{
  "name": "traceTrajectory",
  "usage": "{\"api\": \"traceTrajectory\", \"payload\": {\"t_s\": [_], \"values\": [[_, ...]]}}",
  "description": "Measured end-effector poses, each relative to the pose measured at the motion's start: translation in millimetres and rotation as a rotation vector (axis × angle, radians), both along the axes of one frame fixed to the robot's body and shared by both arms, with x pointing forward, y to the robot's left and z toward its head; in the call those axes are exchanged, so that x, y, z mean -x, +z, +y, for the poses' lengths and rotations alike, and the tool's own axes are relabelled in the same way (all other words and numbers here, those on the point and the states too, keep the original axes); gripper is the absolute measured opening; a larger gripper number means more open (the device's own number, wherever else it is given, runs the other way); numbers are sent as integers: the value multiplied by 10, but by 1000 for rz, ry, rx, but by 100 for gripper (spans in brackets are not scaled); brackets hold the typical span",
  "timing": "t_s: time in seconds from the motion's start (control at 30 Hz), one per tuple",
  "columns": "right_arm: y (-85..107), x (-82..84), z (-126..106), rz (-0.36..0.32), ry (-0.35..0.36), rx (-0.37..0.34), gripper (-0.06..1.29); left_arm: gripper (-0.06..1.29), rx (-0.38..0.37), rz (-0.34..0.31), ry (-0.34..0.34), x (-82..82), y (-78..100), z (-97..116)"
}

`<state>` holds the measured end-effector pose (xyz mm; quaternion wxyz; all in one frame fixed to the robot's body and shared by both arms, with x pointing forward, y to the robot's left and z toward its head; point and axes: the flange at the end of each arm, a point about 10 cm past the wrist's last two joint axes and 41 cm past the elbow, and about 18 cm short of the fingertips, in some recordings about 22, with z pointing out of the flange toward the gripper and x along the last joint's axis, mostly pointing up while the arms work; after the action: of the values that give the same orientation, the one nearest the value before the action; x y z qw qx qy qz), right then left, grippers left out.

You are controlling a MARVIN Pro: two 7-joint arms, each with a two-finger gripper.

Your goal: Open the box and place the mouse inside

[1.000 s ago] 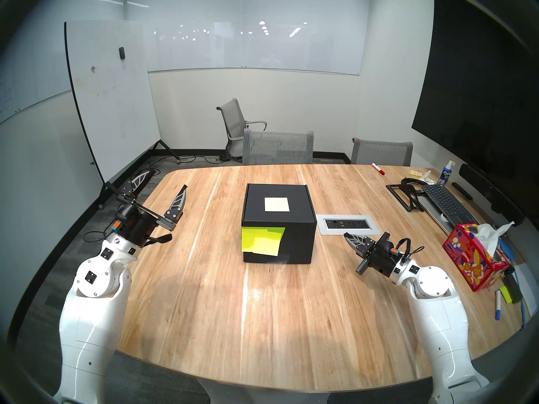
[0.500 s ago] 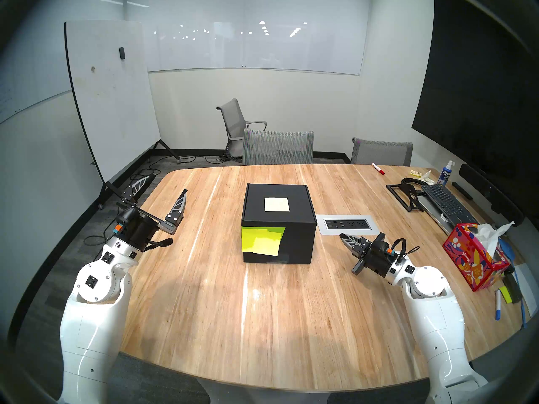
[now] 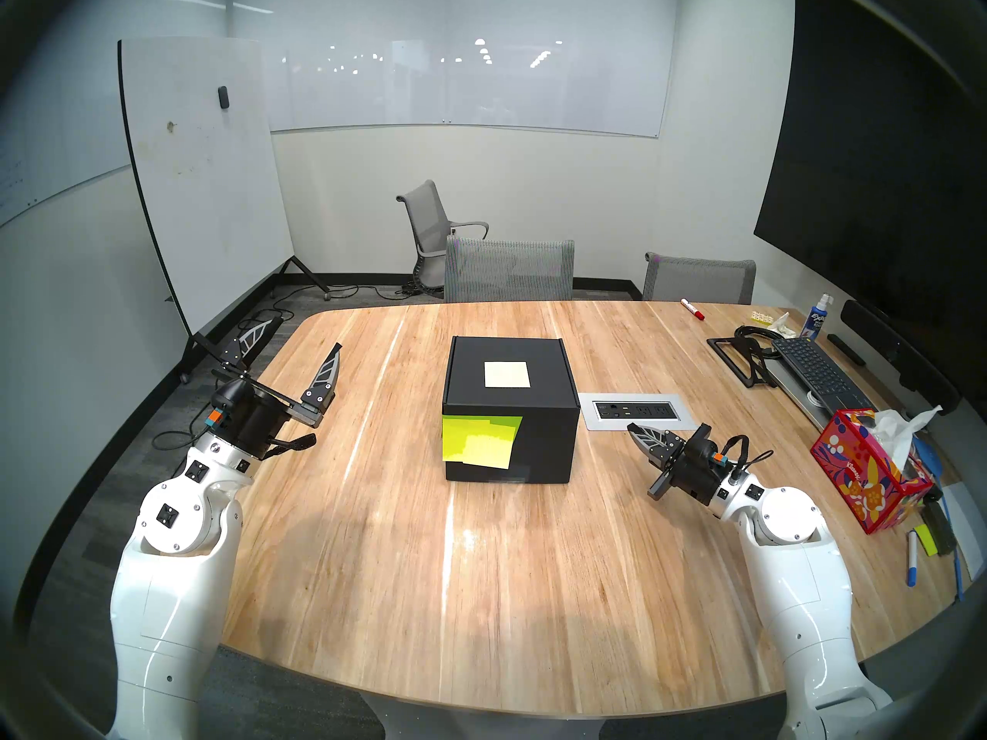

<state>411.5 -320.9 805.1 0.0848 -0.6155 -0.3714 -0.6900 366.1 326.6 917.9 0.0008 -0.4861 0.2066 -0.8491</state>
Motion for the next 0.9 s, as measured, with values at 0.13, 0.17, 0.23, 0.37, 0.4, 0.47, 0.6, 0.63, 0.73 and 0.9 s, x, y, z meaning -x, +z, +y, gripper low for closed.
{"api": "traceTrajectory", "payload": {"t_s": [0.13, 0.17, 0.23, 0.37, 0.4, 0.47, 0.6, 0.63, 0.73, 0.9], "values": [[-15, -5, -12, 2, -2, -1, -3, 127, 0, -1, 0, 0, 2, 1], [-20, -6, -15, 2, -3, -1, -3, 127, 0, -1, 0, 0, 2, 1], [-28, -6, -21, 3, -4, -2, -3, 127, 0, -2, -1, 0, 4, 2], [-40, -8, -31, 3, -6, -3, -3, 127, 0, -1, -15, -5, 3, 3], [-42, -8, -35, 3, -7, -3, -3, 127, -3, 5, -23, -22, -17, -2], [-44, -7, -39, 2, -8, -3, -3, 127, -6, 16, -32, -49, -55, -11], [-41, -7, -49, 0, -10, -3, -3, 127, -11, 59, -55, -160, -211, -30], [-40, -6, -51, -1, -10, -3, -3, 127, -12, 67, -58, -182, -238, -32], [-38, -4, -56, -2, -11, -2, -3, 127, -17, 92, -64, -263, -327, -37], [-19, 3, -62, -8, -12, -1, -3, 127, -40, 130, -66, -426, -458, -45]]}}
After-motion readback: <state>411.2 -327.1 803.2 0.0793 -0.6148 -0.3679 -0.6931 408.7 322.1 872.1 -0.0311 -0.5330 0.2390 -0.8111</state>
